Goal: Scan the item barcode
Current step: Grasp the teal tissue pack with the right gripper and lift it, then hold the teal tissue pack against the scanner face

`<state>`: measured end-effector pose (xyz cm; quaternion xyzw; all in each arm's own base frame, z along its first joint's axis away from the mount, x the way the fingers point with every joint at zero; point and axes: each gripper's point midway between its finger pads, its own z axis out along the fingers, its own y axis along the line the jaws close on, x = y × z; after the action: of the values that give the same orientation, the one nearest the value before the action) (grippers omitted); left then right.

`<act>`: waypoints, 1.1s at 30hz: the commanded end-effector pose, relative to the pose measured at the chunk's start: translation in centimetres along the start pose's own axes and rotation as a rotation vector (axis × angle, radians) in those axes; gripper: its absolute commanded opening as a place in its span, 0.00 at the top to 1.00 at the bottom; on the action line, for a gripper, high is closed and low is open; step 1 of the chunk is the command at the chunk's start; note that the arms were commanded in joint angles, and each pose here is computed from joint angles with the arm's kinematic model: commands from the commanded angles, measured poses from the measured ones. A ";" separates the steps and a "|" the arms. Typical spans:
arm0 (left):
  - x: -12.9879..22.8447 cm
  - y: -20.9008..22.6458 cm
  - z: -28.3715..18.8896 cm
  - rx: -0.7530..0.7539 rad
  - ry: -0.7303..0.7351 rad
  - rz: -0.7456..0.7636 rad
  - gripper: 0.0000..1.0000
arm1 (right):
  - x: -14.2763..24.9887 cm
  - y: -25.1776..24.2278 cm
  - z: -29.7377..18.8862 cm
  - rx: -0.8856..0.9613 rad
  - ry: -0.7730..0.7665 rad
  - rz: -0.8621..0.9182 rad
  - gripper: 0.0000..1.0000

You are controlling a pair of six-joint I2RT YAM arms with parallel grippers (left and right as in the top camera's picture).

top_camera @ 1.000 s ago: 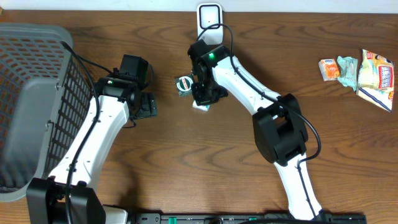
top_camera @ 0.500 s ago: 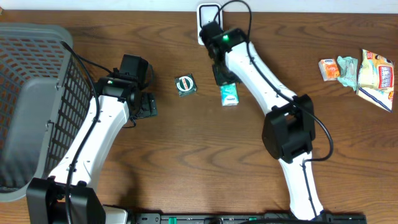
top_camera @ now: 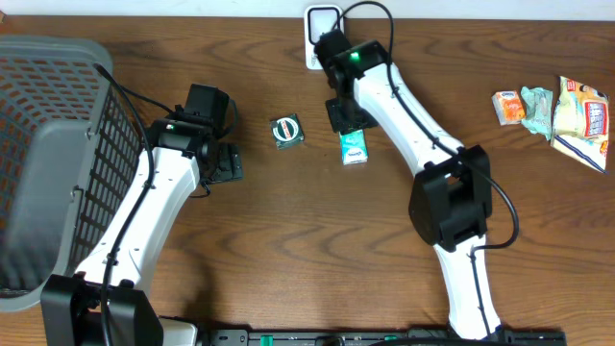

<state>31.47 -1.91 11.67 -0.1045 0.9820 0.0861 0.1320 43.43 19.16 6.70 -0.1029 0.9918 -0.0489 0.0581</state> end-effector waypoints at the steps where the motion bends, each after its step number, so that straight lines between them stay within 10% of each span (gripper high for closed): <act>1: -0.2 0.4 -0.4 -0.005 -0.013 -0.013 0.02 | 0.9 -0.2 1.5 -0.105 0.052 0.037 0.65; 9: -0.2 0.4 -0.4 -0.005 -0.013 -0.013 0.02 | 3.7 1.5 6.2 -0.364 0.151 0.070 0.69; 15: -0.2 0.4 -0.4 -0.005 -0.013 -0.013 0.03 | 4.7 1.2 6.7 -0.463 0.199 0.126 0.99; 33: -0.2 0.4 -0.4 -0.005 -0.013 -0.013 0.02 | -0.6 -1.7 -11.9 -1.414 -0.280 -0.033 0.99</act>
<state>31.47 -1.91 11.67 -0.1045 0.9820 0.0861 0.1320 43.02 18.54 13.62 -0.1007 0.8434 0.5246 0.0576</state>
